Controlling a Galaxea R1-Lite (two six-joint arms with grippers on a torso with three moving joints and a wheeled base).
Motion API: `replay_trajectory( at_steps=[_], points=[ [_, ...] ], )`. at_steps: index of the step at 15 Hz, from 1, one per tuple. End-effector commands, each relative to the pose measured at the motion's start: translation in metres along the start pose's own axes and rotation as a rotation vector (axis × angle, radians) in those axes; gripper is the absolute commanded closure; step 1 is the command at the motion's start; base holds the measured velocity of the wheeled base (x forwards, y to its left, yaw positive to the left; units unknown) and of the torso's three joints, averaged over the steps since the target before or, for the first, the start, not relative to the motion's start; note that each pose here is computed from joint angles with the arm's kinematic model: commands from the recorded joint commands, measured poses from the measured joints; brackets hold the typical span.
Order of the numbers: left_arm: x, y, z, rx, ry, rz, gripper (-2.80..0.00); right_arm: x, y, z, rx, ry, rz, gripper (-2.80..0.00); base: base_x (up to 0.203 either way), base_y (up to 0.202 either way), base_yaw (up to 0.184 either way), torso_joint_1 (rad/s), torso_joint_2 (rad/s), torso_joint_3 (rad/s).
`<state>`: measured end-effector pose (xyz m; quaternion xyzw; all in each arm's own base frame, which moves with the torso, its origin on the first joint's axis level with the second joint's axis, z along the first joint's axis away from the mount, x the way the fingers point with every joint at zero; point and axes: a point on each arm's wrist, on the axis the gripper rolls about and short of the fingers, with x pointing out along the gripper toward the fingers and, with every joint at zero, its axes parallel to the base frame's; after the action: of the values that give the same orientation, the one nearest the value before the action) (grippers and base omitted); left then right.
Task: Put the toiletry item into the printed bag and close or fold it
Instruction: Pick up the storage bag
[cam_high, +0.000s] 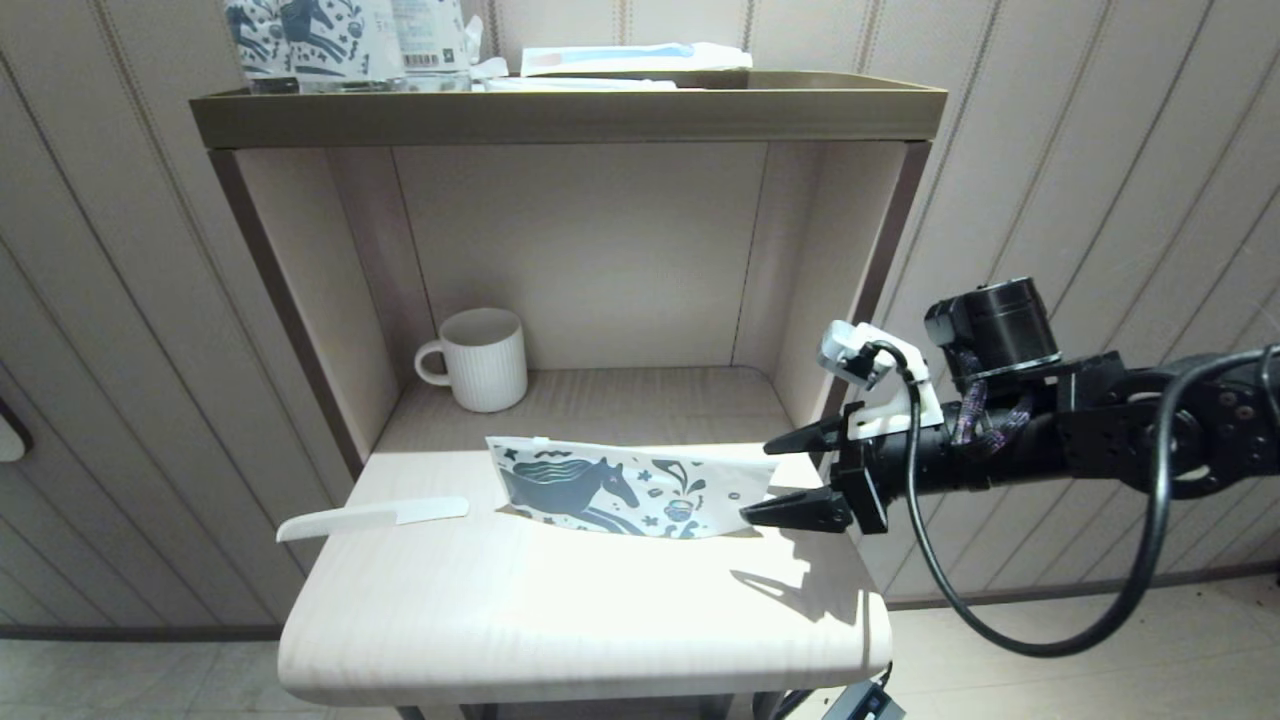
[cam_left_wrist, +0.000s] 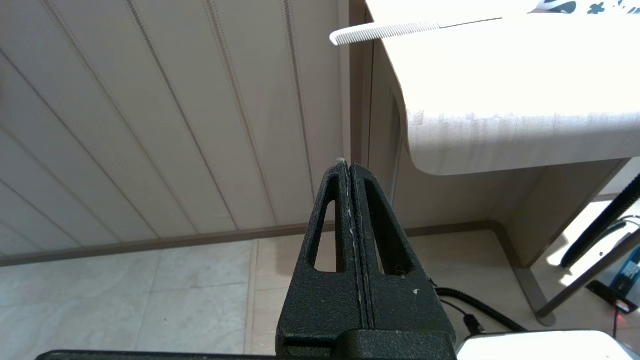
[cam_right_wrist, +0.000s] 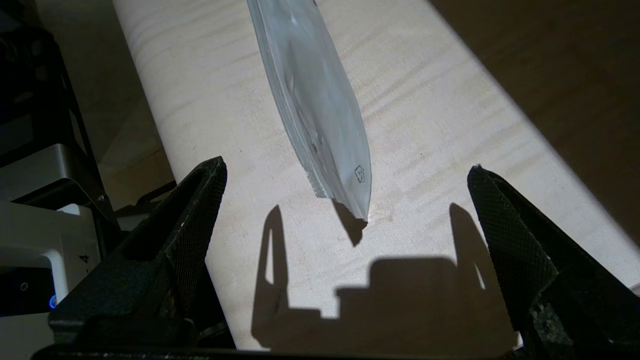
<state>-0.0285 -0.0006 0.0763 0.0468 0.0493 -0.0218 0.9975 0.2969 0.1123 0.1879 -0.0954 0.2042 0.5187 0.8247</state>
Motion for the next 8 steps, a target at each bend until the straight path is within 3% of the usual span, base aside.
replay_trajectory(
  at_steps=[1, 8],
  points=[
    [0.000, 0.000, 0.000, -0.002, 0.001, -0.001, 0.00, 0.018, -0.001, -0.001, -0.005, 0.016, 0.037, -2.80, 0.000, 0.000, 0.000, 0.000, 0.00, 0.000],
    [0.000, 0.000, 0.000, -0.003, 0.001, -0.001, 0.00, 0.042, -0.003, 0.001, -0.014, 0.032, 0.074, -2.80, 0.000, 0.000, 0.000, 0.000, 0.00, 0.000]
  ],
)
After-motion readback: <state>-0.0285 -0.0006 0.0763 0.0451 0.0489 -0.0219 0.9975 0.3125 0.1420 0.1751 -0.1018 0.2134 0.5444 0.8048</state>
